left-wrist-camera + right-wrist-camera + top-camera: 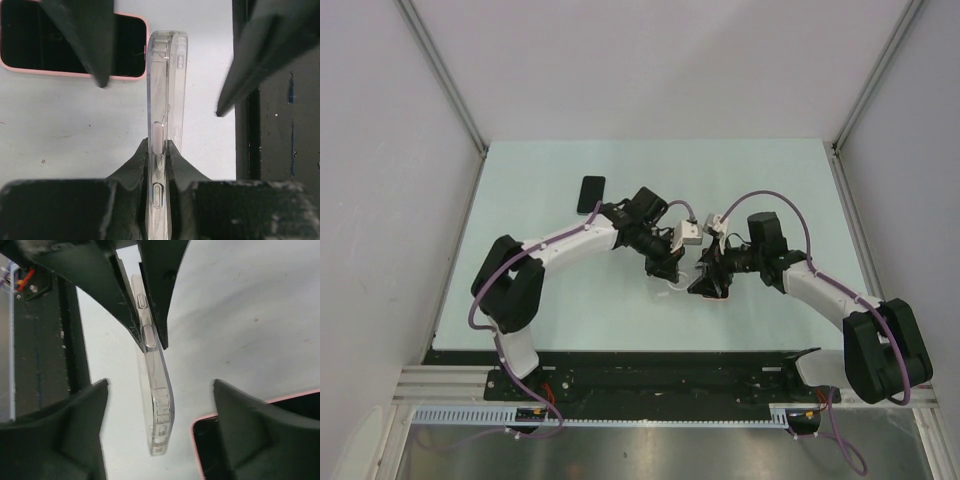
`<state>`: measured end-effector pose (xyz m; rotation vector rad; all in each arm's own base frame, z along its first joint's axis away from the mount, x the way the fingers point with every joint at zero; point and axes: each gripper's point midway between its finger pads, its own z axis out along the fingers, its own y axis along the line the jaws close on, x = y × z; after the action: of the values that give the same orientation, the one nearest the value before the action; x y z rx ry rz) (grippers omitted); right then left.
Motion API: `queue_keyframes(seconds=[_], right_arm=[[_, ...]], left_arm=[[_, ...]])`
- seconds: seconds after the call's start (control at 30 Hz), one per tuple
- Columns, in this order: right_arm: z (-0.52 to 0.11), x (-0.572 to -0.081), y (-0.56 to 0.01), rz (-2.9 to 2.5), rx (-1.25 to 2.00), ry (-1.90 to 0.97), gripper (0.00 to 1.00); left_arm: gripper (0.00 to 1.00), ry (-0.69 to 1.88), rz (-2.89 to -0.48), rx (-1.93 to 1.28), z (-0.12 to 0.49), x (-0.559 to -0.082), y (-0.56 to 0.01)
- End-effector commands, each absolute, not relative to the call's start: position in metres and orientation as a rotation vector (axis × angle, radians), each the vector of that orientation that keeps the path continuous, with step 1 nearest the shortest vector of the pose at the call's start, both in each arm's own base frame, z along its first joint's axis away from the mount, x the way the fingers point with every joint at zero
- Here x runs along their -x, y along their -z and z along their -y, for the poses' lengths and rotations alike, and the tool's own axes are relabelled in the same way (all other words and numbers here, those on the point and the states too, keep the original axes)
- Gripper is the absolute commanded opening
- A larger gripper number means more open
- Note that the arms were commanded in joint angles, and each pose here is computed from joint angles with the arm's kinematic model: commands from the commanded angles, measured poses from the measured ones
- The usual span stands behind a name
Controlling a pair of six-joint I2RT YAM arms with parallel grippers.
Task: Take the phone out of the phone case
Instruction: Place the phone case at the center of the board.
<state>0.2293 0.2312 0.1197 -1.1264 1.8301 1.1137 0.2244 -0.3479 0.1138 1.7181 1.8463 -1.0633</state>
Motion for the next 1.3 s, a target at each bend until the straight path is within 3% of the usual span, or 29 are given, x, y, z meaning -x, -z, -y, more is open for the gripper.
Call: queue_keyframes(seconds=[0.0,0.37,0.83,1.27], right_arm=[[-0.226,-0.252,-0.147,-1.749,1.040,-1.072,1.00],[-0.194,-0.293,-0.170,-1.754,0.820,-0.951,1.00],[-0.186,-0.304,-0.166,-1.776,0.772,-0.912,1.00],[-0.187,-0.303,-0.160,-1.783,0.795,-0.905,1.00]], left_arm=[[0.00,1.078,-1.858,-1.670,0.356,-0.237,-0.124],[0.00,0.941,-2.007,-1.259,0.344,-0.331,-0.138],[0.00,0.888,-2.295,-0.282,0.273,-0.493,-0.123],[0.00,0.772,-2.349,0.121,0.231,-0.540,-0.095]])
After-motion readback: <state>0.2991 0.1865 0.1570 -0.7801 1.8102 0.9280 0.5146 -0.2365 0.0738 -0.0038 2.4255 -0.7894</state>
